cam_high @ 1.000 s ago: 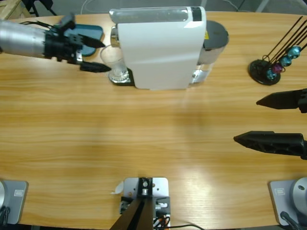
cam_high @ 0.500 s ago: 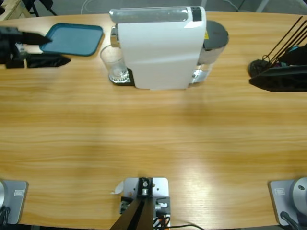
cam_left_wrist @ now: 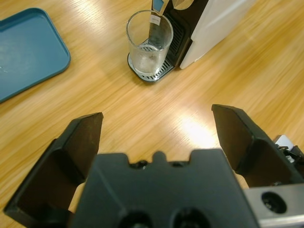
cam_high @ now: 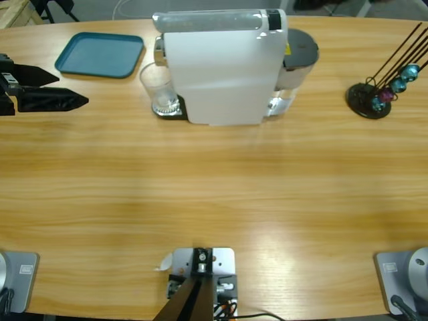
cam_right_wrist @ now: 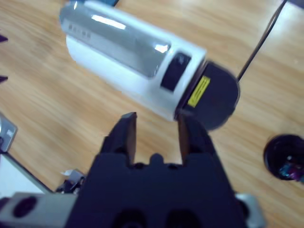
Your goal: Pour coffee
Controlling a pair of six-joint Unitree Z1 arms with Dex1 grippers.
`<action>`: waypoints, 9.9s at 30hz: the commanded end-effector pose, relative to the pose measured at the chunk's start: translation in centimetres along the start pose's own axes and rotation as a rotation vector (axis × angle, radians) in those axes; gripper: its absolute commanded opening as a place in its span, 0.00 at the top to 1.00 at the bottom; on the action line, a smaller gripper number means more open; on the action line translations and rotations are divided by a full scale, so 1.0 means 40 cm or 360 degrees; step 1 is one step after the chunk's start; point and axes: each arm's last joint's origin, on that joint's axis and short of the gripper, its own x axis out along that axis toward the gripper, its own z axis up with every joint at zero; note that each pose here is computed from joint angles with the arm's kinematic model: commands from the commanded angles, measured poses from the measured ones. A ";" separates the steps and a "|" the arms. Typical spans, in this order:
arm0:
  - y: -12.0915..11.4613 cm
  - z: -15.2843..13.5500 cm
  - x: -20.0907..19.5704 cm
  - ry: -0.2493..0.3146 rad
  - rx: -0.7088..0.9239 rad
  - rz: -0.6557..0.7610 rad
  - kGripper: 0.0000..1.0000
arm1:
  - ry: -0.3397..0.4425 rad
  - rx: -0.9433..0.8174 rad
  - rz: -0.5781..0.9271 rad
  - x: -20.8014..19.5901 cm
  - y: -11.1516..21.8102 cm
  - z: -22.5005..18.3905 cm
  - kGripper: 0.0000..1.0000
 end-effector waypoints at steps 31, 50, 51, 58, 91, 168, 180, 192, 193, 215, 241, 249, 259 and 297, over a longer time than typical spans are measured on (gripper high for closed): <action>0.008 -0.022 0.077 0.0173 -0.0037 -0.0030 0.00 | 0.0321 -0.0114 -0.0238 0.260 -0.025 0.123 1.00; 0.010 -0.028 0.088 0.0188 -0.0041 -0.0024 0.00 | 0.0469 -0.0133 -0.0212 0.309 -0.019 0.060 1.00; 0.011 -0.031 0.089 0.0194 -0.0042 -0.0024 0.00 | 0.0461 -0.0135 -0.0211 0.309 -0.018 0.060 1.00; 0.009 -0.024 0.084 0.0164 -0.0040 -0.0026 0.00 | 0.0082 -0.0187 -0.0204 0.124 0.004 0.150 0.00; 0.003 -0.038 0.054 0.0117 0.0016 -0.0007 0.00 | 0.0245 -0.0025 -0.0166 0.095 0.031 0.081 0.00; -0.036 0.009 0.059 -0.0010 0.0480 -0.0252 0.00 | 0.0252 -0.0260 0.0109 -0.001 -0.057 -0.480 0.00; -0.037 0.009 0.051 -0.0023 0.0474 -0.0240 0.00 | -0.0060 -0.0183 -0.0060 -0.059 -0.089 -0.542 0.00; -0.040 -0.002 0.034 -0.0042 0.0472 -0.0230 0.00 | -0.0018 -0.0325 -0.0094 -0.081 -0.082 -0.535 0.00; -0.041 -0.002 0.032 -0.0046 0.0474 -0.0229 0.00 | -0.0013 -0.0350 -0.0104 -0.078 -0.082 -0.534 0.00; -0.041 -0.019 0.028 -0.0035 0.0471 -0.0228 0.00 | -0.0057 -0.0387 -0.0120 -0.099 -0.087 -0.539 0.00; -0.044 -0.025 0.023 -0.0081 0.0485 -0.0238 0.00 | -0.0021 -0.0389 -0.0123 -0.087 -0.084 -0.530 0.00; -0.039 -0.035 0.014 -0.0088 0.0481 -0.0223 0.00 | -0.0019 -0.0389 -0.0123 -0.086 -0.084 -0.529 0.00; 0.053 -0.038 0.087 -0.0036 0.0567 -0.0405 0.00 | 0.0004 -0.0391 -0.0121 -0.079 -0.083 -0.524 0.00; 0.179 0.089 0.488 0.0056 0.0862 -0.0605 0.00 | 0.0124 -0.0401 -0.0127 -0.036 -0.074 -0.500 0.00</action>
